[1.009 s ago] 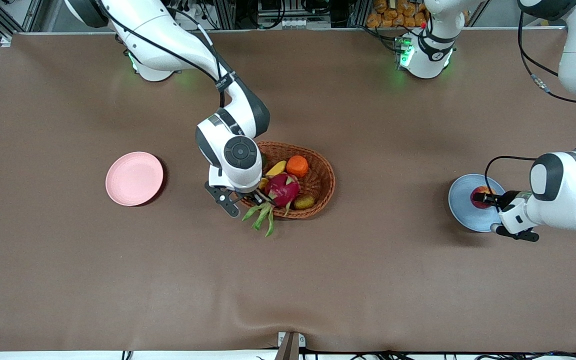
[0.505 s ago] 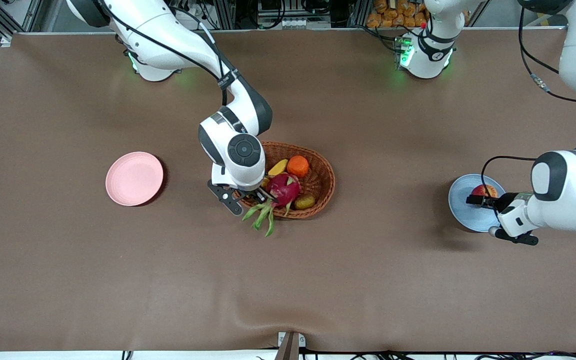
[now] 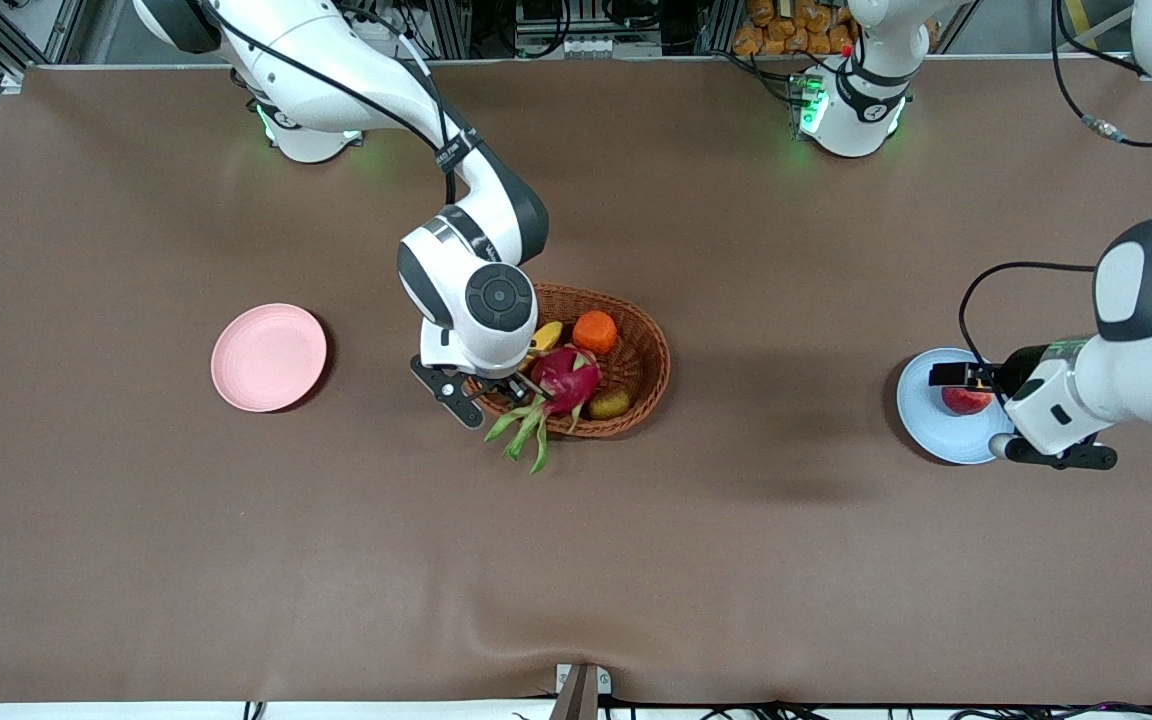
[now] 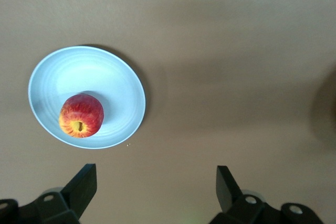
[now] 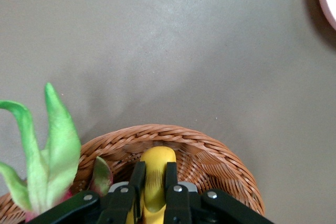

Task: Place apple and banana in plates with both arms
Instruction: 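Lower the apple onto the blue plate and open the left gripper, then lift the banana with the right gripper while the left gripper withdraws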

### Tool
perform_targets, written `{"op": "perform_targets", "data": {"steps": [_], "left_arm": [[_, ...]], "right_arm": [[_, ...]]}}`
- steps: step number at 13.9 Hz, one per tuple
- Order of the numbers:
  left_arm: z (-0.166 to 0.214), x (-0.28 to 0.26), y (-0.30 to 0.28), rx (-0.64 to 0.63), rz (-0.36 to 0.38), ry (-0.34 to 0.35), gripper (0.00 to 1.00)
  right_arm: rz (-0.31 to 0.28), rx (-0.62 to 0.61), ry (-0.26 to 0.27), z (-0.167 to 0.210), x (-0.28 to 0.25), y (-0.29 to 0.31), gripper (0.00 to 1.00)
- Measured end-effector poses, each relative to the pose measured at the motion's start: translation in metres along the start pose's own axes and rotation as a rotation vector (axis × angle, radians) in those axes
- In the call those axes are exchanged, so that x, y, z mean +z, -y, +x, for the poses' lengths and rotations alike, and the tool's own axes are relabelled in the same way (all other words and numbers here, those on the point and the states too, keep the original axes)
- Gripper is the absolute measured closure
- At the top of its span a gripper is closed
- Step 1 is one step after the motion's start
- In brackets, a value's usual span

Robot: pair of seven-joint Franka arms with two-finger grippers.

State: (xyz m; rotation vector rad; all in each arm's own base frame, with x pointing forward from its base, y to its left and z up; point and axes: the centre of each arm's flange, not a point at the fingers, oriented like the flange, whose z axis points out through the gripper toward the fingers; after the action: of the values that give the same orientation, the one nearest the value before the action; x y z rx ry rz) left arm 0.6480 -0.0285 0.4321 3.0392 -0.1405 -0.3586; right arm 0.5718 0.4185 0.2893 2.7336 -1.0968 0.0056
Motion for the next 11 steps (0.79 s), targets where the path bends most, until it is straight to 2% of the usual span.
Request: {"op": "perform_targets", "data": {"steps": [5,11], "left_arm": [[-0.035,-0.083,-0.018,0.002,0.055,-0.129,0.00],[-0.049,-0.113,-0.019,-0.011,0.038,-0.181,0.00]], "right_arm": [[0.067,-0.021,-0.017,0.005,-0.048,-0.003,0.80],[0.050,-0.122,-0.026,0.010,-0.119,-0.036,0.81]]}}
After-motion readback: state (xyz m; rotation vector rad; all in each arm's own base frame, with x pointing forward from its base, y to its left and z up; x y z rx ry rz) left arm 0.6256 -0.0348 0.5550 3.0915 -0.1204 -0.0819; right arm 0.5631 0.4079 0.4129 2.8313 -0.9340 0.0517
